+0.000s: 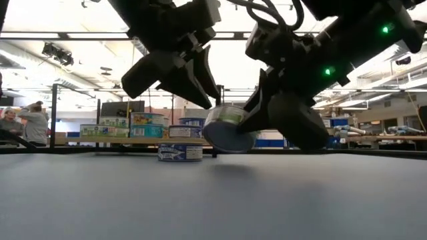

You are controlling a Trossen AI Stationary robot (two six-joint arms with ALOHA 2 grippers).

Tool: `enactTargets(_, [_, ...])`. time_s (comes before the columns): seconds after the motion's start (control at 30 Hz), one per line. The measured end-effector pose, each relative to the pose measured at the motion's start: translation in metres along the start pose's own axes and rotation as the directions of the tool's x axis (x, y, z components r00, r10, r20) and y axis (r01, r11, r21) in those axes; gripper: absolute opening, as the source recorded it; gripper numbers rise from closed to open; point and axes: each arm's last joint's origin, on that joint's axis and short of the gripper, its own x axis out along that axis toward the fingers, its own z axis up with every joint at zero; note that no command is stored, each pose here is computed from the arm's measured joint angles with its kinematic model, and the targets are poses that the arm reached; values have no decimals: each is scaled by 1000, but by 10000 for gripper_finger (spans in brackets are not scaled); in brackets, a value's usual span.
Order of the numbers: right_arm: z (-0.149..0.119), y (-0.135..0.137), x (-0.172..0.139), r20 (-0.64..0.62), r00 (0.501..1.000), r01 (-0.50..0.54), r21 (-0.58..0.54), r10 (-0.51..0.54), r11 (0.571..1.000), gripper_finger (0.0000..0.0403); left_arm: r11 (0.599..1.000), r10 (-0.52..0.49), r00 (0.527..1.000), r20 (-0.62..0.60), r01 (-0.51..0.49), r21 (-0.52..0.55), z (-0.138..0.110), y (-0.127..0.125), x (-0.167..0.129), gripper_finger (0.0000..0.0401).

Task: Stack canned seafood by type on shelf
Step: Stack the green tuna can on top of the other green tuna can on the shelf

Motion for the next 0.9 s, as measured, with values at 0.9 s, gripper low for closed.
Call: enactTargets(0.9, [17, -5, -10, 115, 993, -49, 96, 38, 994, 129, 998, 1, 999, -35, 2, 63, -2, -8, -4, 239])
